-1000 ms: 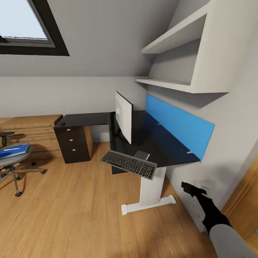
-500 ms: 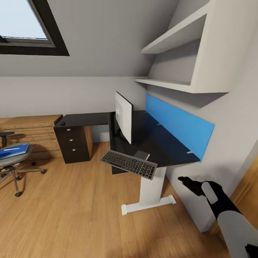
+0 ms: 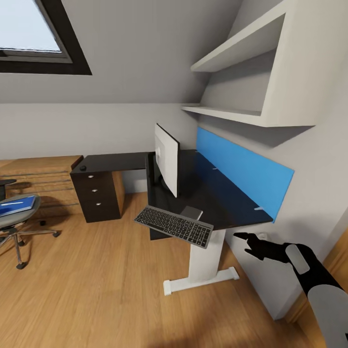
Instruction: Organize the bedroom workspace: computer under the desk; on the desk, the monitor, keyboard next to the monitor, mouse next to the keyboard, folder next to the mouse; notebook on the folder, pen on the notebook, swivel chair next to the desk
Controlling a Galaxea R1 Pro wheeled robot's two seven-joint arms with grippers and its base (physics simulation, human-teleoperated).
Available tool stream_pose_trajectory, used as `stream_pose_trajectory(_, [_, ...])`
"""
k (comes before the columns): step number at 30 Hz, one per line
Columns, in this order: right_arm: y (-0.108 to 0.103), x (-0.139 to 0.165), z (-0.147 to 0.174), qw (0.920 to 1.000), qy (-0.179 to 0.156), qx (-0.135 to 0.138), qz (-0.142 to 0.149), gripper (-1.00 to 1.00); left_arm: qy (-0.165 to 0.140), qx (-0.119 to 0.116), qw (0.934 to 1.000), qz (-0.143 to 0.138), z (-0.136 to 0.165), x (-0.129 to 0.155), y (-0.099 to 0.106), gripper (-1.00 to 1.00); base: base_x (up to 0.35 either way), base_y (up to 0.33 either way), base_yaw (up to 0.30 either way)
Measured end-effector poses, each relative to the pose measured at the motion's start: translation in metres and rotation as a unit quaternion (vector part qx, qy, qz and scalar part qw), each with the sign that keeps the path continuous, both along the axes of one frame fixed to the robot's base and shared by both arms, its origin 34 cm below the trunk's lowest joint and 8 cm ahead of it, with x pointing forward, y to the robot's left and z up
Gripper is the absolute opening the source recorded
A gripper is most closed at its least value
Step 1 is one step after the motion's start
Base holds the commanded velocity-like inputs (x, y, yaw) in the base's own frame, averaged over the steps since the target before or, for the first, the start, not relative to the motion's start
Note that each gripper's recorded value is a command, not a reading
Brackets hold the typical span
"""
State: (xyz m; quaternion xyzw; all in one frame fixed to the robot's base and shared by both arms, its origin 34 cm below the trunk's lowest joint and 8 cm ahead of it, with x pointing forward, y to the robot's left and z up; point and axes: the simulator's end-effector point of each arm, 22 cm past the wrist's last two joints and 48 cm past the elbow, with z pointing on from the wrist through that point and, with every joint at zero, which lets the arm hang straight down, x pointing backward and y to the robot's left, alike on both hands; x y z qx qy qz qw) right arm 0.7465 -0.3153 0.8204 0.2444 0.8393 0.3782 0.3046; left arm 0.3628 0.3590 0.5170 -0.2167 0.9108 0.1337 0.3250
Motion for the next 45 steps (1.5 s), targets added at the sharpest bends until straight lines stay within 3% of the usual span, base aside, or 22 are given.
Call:
stream_pose_trajectory(5, [0.0,0.0,0.002,1.0,-0.004,0.003,0.002,1.0,-0.065,-0.004,0.9979,0.0,0.023,0.045,-0.015,1.0,0.004,0.0,0.0])
stream_pose_trajectory(9, [0.001,0.0,0.002,1.0,-0.005,0.005,0.003,1.0,-0.106,-0.007,0.9942,0.015,0.052,0.096,-0.011,1.0,0.001,0.0,0.0])
stream_pose_trajectory(13, [0.003,0.0,0.002,1.0,-0.005,0.006,0.004,1.0,-0.08,-0.022,0.9964,0.012,0.068,0.127,-0.005,1.0,0.0,0.0,0.0])
stream_pose_trajectory(16, [0.004,0.0,0.002,1.0,-0.005,0.006,0.004,1.0,-0.049,-0.063,0.9967,0.01,0.086,0.152,-0.012,1.0,0.0,0.0,0.0])
stream_pose_trajectory(22, [0.002,0.0,0.003,1.0,-0.006,0.005,0.004,1.0,-0.017,-0.122,0.9923,0.011,0.106,0.166,-0.023,1.0,0.0,0.0,0.0])
stream_pose_trajectory(24, [0.0,0.0,0.003,1.0,-0.006,0.004,0.003,1.0,-0.013,-0.132,0.9911,0.01,0.109,0.168,-0.026,1.0,0.0,0.0,0.0])
stream_pose_trajectory(30, [-0.004,0.0,0.005,0.9999,-0.011,0.007,0.004,1.0,-0.002,-0.138,0.9903,0.013,0.105,0.164,-0.025,1.0,0.0,0.0,0.0])
stream_pose_trajectory(39, [0.002,0.002,0.013,0.9974,-0.053,0.044,0.021,1.0,0.013,-0.136,0.9904,0.02,0.08,0.153,-0.02,1.0,0.0,0.0,0.0])
stream_pose_trajectory(45, [0.002,0.001,0.01,0.9961,-0.064,0.053,0.028,1.0,0.027,-0.135,0.9902,0.023,0.06,0.143,-0.02,1.0,0.0,0.0,0.0])
